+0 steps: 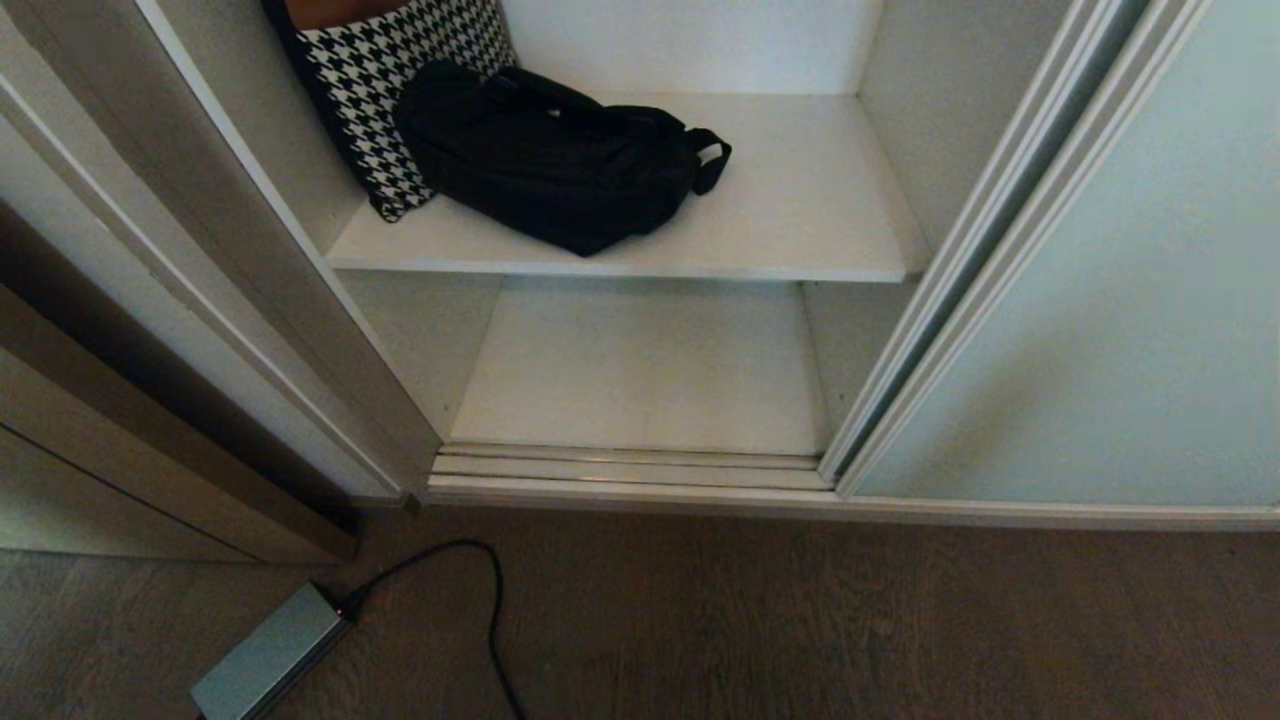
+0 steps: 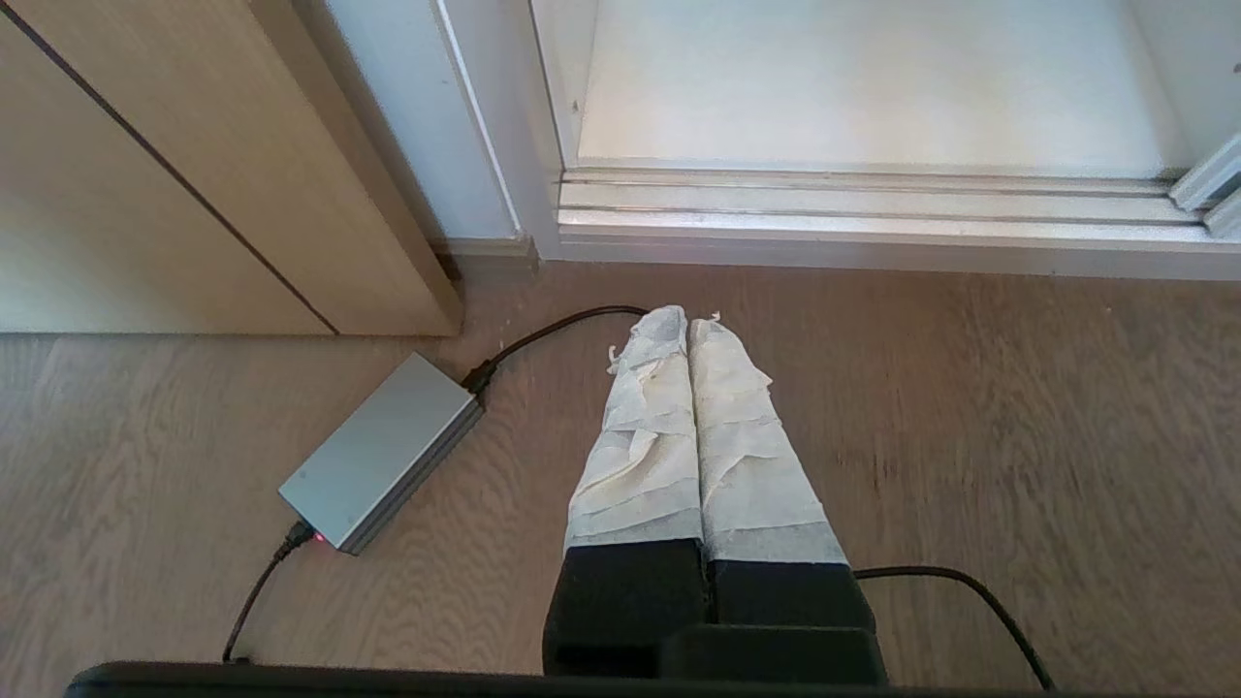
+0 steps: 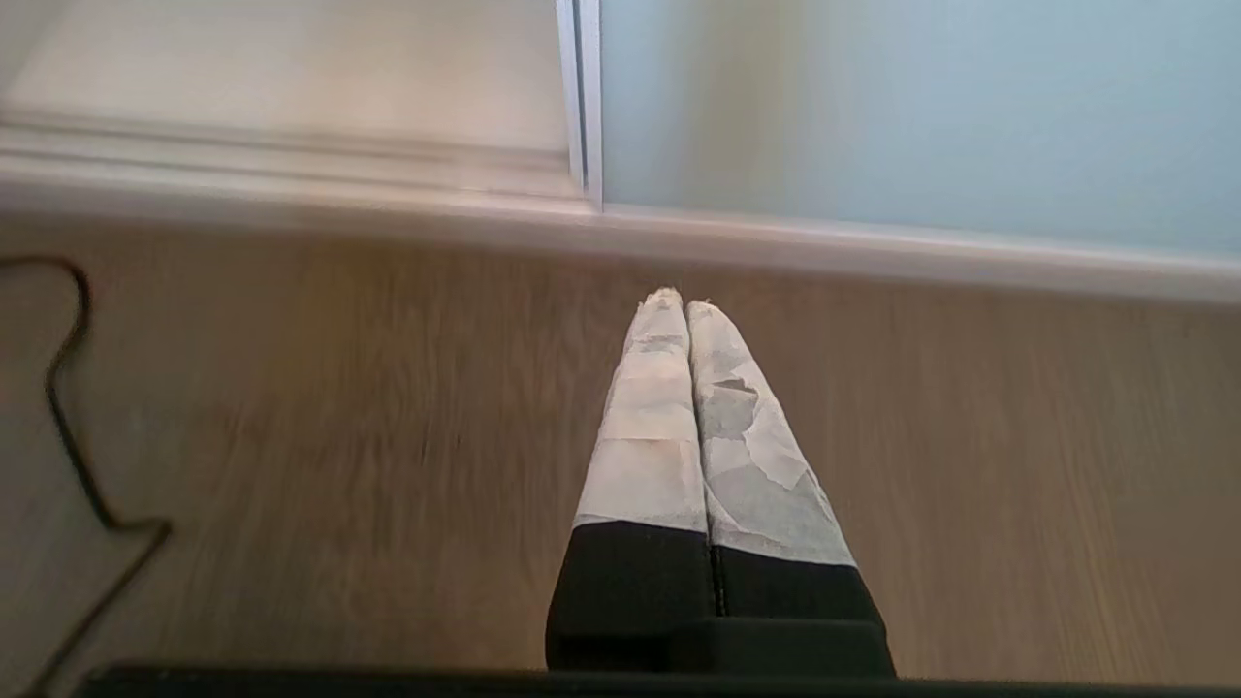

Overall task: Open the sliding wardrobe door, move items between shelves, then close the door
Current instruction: Close the door

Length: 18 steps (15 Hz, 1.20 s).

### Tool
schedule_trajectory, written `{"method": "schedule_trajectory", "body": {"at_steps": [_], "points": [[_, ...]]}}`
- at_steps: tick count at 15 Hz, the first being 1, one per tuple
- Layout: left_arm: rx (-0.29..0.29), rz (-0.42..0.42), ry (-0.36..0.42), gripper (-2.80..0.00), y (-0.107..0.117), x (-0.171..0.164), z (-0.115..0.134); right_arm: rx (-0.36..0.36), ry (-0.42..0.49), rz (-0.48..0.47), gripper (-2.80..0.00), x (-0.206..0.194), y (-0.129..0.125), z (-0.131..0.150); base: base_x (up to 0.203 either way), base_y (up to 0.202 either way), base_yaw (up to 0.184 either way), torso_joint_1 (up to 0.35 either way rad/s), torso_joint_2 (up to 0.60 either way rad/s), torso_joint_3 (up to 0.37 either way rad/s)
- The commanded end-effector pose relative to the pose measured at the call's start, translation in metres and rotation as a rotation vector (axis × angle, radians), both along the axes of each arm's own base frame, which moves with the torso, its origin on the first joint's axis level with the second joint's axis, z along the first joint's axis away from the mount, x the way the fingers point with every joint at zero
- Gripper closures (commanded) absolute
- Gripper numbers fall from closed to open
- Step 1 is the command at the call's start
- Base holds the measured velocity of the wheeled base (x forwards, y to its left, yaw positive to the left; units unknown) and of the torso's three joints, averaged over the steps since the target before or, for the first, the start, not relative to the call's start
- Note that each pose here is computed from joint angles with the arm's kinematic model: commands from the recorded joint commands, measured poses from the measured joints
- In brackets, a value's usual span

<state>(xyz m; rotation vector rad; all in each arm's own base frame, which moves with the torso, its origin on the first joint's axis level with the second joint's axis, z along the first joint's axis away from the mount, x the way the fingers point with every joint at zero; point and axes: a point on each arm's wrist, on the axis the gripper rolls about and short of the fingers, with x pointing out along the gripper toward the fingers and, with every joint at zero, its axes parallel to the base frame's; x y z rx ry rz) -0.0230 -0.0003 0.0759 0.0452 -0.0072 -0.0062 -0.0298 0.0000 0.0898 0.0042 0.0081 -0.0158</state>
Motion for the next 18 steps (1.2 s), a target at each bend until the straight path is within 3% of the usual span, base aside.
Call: {"method": "schedule_trajectory", "body": {"at_steps": [1,3,6,9,11,14,18], "points": [[0.001,0.0,-0.001,0.0,0.0,0.0,0.0,0.001,-0.036,0.002,0.0,-0.016,0.0,0.036,0.0,0.0,0.0,0.0,0.0,0.0],[0.001,0.0,0.0,0.0,0.0,0.0,0.0,0.014,-0.045,0.026,0.0,-0.04,0.001,0.082,0.0,0.0,0.0,0.0,0.0,0.0],[0.001,0.0,0.001,0.0,0.0,0.0,0.0,0.092,-0.009,0.1,0.0,-0.058,0.003,0.153,0.0,0.0,0.0,0.0,0.0,0.0],[0.001,0.0,0.001,0.0,0.0,0.0,0.0,0.237,0.041,0.205,0.0,-0.044,0.004,0.221,0.0,0.0,0.0,0.0,0.0,0.0],[0.0,0.0,0.001,0.0,0.0,0.0,0.0,0.382,0.065,0.293,0.0,-0.028,0.006,0.262,0.0,0.0,0.0,0.0,0.0,0.0],[-0.001,0.0,0.0,0.0,0.0,0.0,0.0,0.651,0.153,0.348,0.0,0.01,0.008,0.298,0.0,0.0,0.0,0.0,0.0,0.0],[0.001,0.0,-0.001,0.0,0.0,0.0,0.0,0.731,0.18,0.35,0.0,0.063,0.008,0.31,0.0,0.0,0.0,0.0,0.0,0.0]]}}
